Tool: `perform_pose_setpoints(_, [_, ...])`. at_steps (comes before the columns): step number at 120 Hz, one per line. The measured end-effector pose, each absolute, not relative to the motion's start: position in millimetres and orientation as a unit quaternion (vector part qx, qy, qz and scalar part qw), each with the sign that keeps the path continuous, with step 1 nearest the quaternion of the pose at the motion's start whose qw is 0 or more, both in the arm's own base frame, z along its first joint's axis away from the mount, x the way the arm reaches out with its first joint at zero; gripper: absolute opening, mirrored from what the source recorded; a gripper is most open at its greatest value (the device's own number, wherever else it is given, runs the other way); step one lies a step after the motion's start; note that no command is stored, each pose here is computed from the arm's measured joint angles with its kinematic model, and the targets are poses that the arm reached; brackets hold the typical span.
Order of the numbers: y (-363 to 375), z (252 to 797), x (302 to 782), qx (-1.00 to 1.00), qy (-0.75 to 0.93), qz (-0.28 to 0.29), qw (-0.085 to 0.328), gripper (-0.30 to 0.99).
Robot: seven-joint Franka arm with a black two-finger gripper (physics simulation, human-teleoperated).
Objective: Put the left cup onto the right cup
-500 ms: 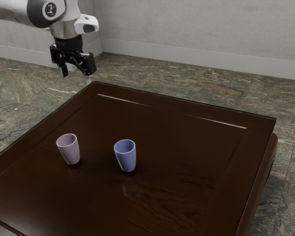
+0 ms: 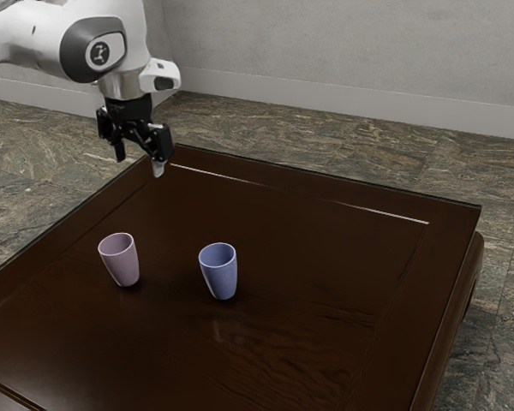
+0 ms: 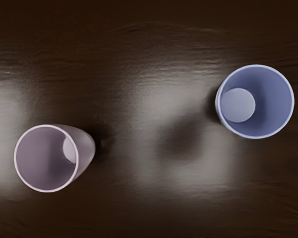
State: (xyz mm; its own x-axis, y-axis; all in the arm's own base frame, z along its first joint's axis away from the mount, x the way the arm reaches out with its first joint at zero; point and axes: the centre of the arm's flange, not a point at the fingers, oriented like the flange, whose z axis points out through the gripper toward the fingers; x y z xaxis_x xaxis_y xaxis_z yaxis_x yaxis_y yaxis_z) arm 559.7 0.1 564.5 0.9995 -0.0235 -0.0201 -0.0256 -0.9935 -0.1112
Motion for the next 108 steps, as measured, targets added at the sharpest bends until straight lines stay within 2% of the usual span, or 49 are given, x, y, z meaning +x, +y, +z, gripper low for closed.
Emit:
perform_pose_setpoints(62, [0,521,552,-0.997,-0.054,0.001,0.057,0.69])
perform_pose_setpoints(108, [87,505,543,-0.986,-0.157,-0.011,0.054,0.69])
